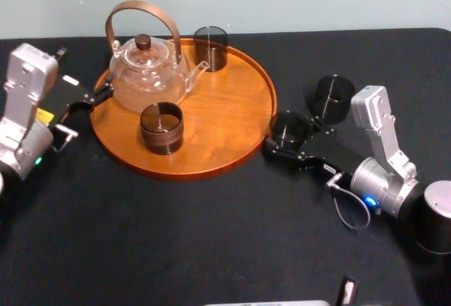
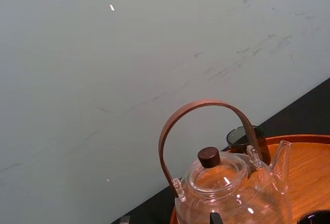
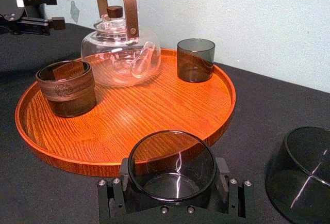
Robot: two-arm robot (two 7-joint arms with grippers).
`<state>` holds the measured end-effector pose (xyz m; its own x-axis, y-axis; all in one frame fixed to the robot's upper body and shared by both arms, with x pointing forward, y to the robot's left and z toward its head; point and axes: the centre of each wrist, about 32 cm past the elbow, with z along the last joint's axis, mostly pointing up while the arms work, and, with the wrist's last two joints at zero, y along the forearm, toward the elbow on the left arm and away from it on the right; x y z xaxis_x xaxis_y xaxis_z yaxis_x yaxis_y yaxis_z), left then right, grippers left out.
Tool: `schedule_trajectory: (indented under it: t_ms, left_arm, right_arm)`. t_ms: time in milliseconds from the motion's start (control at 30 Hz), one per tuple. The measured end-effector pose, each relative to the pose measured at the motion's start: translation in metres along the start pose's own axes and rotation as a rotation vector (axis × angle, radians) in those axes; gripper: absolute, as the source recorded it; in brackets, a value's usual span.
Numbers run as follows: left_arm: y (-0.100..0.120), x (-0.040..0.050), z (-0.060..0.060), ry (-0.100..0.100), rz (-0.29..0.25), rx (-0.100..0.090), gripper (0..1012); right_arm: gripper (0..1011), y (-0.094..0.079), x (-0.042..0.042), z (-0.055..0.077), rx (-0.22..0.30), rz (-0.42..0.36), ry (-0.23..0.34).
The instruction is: Pick up the glass from the table and place it on the tray.
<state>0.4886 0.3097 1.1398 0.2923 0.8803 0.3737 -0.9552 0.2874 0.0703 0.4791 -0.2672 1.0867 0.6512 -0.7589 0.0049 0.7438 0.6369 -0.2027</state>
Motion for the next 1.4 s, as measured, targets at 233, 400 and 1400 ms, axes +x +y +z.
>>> schedule_trajectory:
  t_ms: [233,400,1400]
  left_arm:
    - [0.0,0.0,0.0,0.0,0.0,0.0,1001]
    - [0.0,0.0,0.0,0.0,0.0,0.0,1001]
    - [0.0,0.0,0.0,0.0,0.0,0.0,1001]
  right_arm:
    - [907,-0.0003,0.0,0.0002,0.0,-0.001,0.0]
    - [905,-0.0005,0.0002,0.0002,0.0,-0.002,-0.001]
    - [905,-0.0035,0.0025,0.0011,0.018,0.017,0.003]
